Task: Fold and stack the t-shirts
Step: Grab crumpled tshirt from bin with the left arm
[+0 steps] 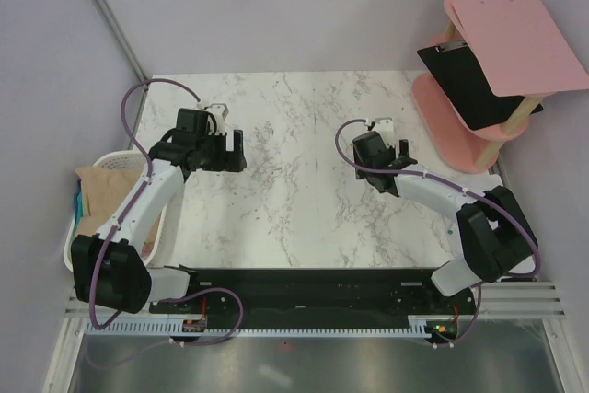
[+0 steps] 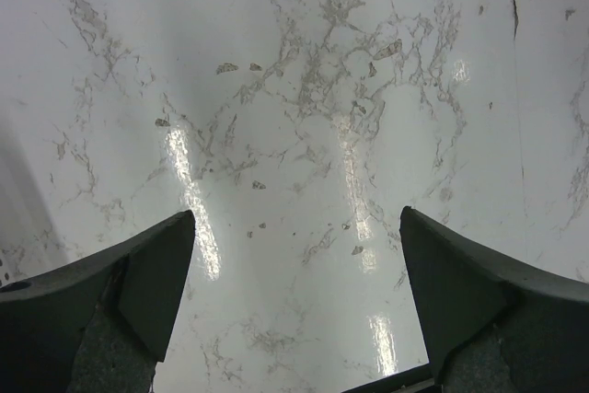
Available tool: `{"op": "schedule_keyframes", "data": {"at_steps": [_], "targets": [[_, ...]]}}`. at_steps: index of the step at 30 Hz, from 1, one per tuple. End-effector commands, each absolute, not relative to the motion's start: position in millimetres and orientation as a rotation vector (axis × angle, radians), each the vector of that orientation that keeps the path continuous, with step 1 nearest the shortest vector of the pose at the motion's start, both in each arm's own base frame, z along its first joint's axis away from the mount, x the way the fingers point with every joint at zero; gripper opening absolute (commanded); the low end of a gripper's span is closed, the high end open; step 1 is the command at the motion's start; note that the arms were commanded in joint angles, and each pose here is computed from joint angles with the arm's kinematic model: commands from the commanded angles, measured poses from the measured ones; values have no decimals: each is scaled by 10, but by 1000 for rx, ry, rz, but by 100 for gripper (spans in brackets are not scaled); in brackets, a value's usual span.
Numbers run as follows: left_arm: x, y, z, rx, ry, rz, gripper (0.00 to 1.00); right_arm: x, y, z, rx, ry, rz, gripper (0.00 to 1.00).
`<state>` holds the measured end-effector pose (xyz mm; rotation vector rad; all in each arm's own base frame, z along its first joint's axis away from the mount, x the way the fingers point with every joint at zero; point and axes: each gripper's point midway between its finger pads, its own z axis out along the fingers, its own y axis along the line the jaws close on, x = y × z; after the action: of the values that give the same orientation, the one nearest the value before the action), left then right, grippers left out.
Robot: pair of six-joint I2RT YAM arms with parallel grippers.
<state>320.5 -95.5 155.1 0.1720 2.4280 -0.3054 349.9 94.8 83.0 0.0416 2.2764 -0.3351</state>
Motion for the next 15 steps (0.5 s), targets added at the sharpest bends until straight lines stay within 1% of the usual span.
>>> {"op": "schedule_keyframes", "data": {"at_steps": [1,3,7,11,14,15], "targets": [[3274,-923,1663,194,2379,-272,100,3623,1065,948,64,2253,-281,98],[3285,-918,1660,190,2381,-267,100,3631,1071,949,58,2253,-281,98],[3270,-1035,1694,229,2371,-347,100,3637,1091,920,54,2261,-273,98],[3293,-1045,1732,230,2368,-351,98,3648,1133,909,48,2268,-250,98],[3341,-889,1879,145,2338,-251,98,3645,1134,901,50,2269,-244,98],[3364,-710,1956,80,2313,-137,98,3641,1134,895,48,2271,-244,98]]}}
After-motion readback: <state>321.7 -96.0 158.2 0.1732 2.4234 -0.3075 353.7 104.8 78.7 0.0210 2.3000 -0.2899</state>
